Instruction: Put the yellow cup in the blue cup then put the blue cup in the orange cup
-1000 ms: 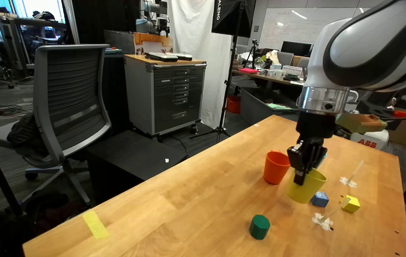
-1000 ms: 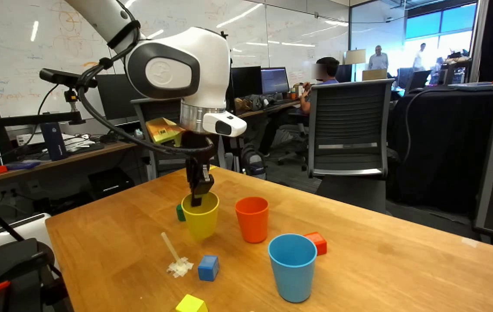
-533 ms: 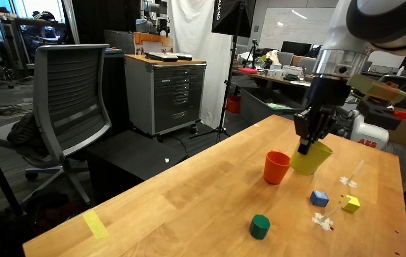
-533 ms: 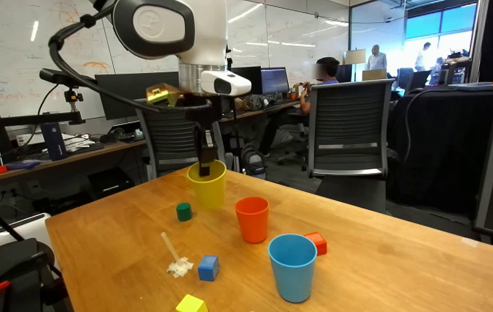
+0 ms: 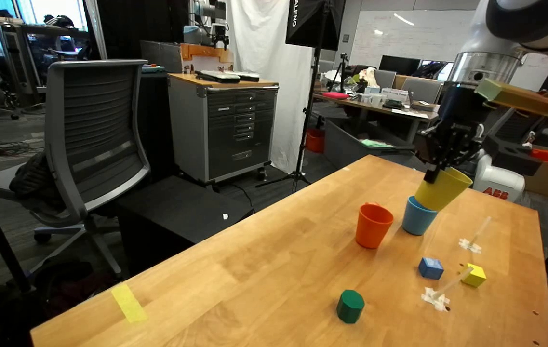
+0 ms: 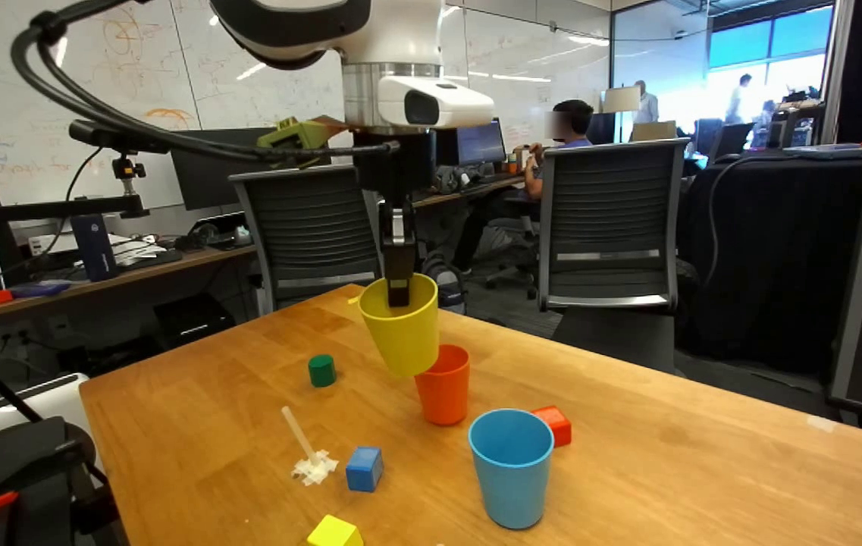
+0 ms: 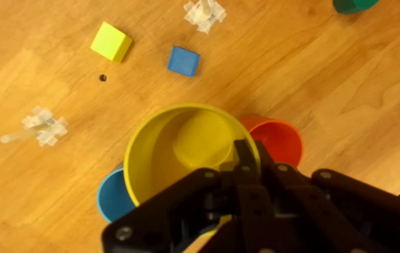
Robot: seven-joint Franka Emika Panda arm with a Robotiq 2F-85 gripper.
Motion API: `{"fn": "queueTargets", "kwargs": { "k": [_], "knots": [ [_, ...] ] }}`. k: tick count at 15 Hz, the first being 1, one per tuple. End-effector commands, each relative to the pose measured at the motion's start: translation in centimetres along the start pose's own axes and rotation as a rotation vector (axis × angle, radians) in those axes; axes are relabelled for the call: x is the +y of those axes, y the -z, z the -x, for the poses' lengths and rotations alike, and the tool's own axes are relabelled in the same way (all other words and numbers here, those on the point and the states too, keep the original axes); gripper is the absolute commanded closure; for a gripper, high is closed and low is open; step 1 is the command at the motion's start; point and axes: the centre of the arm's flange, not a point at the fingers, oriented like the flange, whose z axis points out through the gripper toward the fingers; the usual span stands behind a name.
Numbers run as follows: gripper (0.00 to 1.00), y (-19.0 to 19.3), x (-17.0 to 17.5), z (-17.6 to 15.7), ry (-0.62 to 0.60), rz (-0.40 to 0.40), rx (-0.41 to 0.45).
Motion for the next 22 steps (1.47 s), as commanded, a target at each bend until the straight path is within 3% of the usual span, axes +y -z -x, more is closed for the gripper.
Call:
{"fn": "queueTargets", "kwargs": {
  "k": [1,9,22],
  "knots": [
    [0.99,1.6,1.9,-4.0,-0.105,0.015,0.001],
    [0.99,-0.1,5.4,-9.9,-0.201,0.008,-0.03],
    [0.99,-4.8,5.5,-12.3,-0.221,0.082,-0.102]
  ]
}}
